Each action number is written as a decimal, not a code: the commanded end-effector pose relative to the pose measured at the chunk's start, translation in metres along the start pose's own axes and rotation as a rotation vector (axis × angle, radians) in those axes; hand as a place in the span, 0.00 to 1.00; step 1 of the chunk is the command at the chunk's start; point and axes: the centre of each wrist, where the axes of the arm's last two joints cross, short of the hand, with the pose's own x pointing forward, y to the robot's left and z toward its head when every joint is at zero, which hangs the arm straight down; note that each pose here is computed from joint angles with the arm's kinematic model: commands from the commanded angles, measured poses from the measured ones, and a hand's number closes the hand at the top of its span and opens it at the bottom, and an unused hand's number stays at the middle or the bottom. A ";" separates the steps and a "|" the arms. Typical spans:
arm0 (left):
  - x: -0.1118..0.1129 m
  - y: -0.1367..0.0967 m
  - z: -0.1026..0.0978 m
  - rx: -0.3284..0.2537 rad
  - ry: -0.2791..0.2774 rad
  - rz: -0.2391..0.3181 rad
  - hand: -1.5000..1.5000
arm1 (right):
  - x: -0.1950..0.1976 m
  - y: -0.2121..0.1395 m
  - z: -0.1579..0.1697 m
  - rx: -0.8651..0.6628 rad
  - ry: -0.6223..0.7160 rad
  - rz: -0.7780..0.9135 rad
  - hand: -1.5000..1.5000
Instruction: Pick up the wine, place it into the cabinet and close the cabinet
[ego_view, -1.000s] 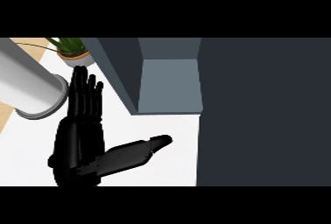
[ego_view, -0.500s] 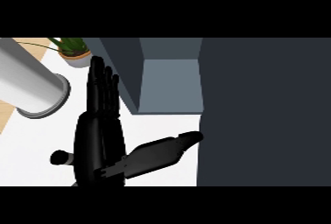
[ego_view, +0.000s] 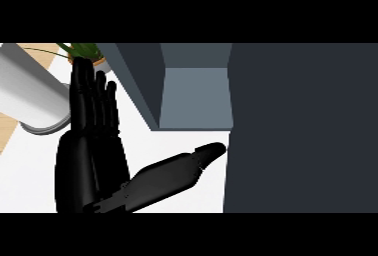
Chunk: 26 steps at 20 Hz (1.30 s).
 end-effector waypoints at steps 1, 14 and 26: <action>0.007 -0.004 0.004 0.044 0.052 0.013 0.00 | 0.023 0.003 0.013 0.005 -0.039 -0.013 0.00; 0.017 0.064 -0.003 0.138 0.059 -0.059 0.00 | 0.037 0.011 0.017 -0.002 -0.033 0.003 0.00; -0.006 0.093 0.008 0.205 0.185 -0.034 0.00 | 0.040 0.009 0.030 -0.004 -0.053 0.003 0.00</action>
